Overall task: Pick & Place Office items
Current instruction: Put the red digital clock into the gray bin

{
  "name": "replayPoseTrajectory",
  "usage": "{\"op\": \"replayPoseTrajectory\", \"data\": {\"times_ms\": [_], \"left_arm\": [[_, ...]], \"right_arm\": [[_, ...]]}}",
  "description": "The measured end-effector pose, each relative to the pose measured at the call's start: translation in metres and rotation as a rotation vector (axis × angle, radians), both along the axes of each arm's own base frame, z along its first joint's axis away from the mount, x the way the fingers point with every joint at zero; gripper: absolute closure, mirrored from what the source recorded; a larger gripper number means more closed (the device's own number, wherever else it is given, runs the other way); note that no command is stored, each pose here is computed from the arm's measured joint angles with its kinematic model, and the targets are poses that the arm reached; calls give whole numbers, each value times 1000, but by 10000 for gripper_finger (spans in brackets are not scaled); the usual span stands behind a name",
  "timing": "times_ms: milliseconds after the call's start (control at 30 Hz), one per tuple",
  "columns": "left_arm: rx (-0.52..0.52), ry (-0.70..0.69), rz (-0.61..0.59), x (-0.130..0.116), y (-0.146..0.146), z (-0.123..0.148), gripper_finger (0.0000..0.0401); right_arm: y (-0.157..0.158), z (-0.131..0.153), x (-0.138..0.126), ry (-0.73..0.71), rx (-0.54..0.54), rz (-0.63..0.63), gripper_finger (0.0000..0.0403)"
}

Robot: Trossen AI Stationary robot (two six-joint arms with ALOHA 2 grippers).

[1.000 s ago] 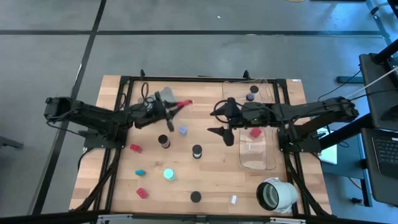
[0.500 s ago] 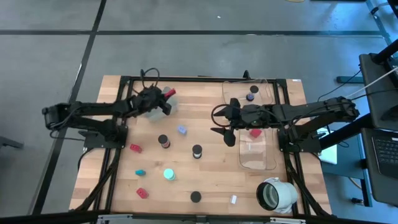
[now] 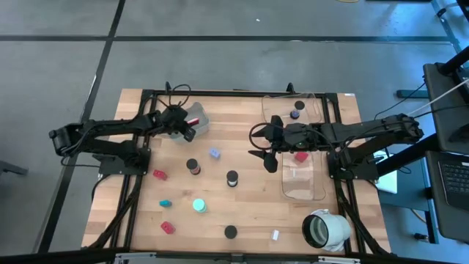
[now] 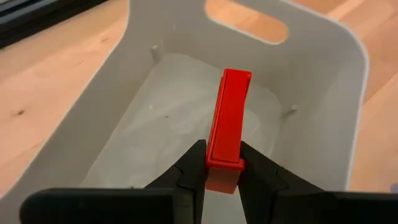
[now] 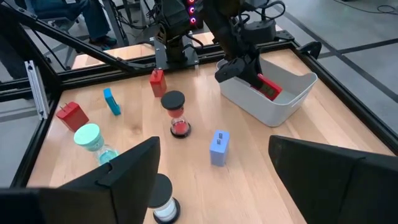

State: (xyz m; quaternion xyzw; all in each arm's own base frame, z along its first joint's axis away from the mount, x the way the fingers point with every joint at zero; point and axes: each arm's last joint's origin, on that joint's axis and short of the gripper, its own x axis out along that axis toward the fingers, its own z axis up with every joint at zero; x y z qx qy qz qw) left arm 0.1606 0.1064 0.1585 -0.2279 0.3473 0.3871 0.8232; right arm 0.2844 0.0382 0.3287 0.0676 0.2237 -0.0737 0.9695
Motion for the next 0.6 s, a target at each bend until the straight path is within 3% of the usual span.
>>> {"op": "replayPoseTrajectory", "data": {"times_ms": [600], "left_arm": [[12, 25, -19, -1, 0, -1, 313]], "right_arm": [[0, 0, 0, 2, 1, 0, 102]]}}
